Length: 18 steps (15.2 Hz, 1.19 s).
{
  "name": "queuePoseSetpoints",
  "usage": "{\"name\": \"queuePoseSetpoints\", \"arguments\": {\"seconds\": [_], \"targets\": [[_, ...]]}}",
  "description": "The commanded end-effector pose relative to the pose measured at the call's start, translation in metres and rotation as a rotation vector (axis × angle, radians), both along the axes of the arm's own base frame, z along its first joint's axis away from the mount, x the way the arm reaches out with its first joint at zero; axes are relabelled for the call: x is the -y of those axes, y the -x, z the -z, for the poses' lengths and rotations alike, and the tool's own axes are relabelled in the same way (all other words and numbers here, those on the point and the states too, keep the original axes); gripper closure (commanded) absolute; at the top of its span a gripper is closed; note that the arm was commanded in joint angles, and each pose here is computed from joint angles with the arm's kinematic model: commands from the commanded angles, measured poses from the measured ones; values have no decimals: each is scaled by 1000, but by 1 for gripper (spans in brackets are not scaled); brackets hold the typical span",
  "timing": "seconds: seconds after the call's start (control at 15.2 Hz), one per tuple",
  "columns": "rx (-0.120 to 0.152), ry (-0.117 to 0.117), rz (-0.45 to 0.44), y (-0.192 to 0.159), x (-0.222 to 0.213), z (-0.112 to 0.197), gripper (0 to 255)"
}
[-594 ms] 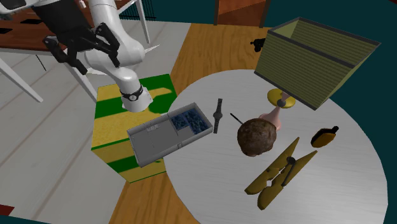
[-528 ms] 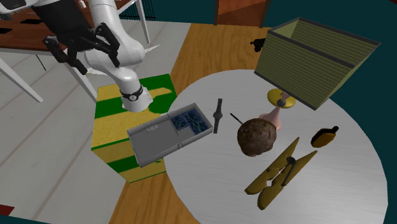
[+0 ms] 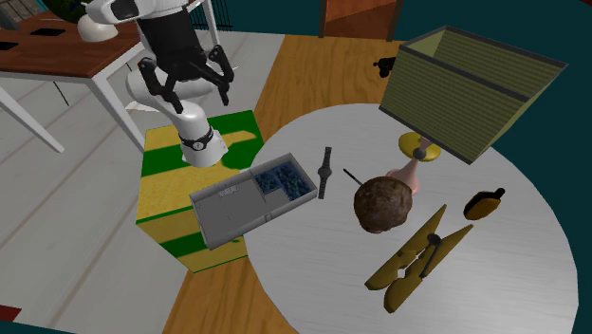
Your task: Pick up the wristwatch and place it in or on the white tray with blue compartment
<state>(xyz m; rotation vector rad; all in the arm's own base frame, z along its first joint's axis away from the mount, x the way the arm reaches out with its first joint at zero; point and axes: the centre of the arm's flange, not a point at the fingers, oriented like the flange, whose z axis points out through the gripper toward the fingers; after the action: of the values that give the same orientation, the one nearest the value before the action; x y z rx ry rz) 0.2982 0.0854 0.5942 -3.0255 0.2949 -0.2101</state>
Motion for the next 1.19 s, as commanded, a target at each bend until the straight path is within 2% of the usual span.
{"name": "queuePoseSetpoints", "arguments": {"seconds": [0.0, 1.12], "targets": [[27, 15, 14, 5, -29, 10, 0], [236, 148, 110, 1, -258, 103, 0]]}}
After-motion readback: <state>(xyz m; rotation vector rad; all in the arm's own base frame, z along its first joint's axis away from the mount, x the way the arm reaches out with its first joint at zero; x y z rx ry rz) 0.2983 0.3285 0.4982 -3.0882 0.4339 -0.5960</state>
